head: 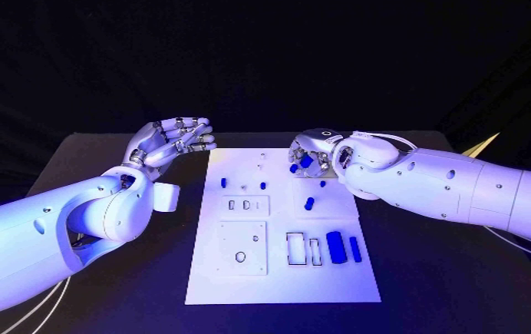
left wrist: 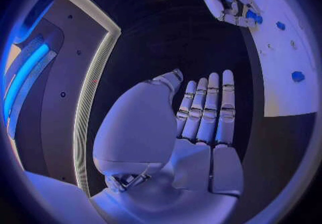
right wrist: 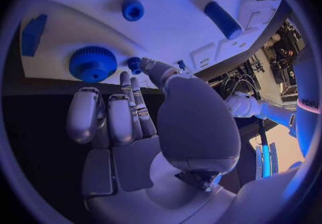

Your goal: Assemble the parts on the task board

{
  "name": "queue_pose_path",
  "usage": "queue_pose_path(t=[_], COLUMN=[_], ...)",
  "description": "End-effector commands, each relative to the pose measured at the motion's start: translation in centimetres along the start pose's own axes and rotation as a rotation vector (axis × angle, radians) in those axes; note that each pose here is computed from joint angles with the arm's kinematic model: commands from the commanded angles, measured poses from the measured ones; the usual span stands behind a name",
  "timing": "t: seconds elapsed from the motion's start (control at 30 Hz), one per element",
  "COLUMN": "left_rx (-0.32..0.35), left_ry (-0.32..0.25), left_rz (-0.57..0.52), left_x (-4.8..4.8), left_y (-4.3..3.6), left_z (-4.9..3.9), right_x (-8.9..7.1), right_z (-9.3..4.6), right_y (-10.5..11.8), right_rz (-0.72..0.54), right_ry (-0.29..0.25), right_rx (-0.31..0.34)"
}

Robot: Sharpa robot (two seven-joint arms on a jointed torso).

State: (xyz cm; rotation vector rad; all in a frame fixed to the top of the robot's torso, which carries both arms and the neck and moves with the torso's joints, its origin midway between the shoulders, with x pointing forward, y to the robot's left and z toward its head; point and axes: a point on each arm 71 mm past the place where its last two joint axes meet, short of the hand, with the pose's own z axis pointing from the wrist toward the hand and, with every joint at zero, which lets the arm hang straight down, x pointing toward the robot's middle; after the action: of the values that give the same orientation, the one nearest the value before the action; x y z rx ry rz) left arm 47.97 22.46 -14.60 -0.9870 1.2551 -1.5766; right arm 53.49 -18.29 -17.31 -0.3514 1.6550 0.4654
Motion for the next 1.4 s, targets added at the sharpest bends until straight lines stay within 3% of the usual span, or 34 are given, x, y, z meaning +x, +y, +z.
queue_pose_path(t=[0.03, 0.4, 0.77, 1.1, 1.4], left_rx=[0.005, 0.006, 0.008, 0.006, 0.006], left_ry=[0.006, 0.005, -0.004, -0.007, -0.007], left_rz=[-0.002, -0.001, 0.003, 0.005, 0.004], left_x=[0.16, 0.16, 0.07, -0.05, -0.09], left_y=[-0.14, -0.14, -0.2, -0.21, -0.19], left_z=[0.09, 0.12, 0.07, 0.05, 0.08], right_x=[0.2, 0.4, 0.1, -0.5, -1.0], right_z=[0.1, 0.2, 0.3, 0.2, 0.9], right_y=[0.1, -0.1, -0.1, 0.3, 1.9], right_rz=[0.007, 0.013, 0.011, 0.017, 0.028], right_ry=[0.011, 0.019, -0.03, -0.126, -0.198], right_rx=[-0.003, 0.004, 0.025, 0.026, 0.011])
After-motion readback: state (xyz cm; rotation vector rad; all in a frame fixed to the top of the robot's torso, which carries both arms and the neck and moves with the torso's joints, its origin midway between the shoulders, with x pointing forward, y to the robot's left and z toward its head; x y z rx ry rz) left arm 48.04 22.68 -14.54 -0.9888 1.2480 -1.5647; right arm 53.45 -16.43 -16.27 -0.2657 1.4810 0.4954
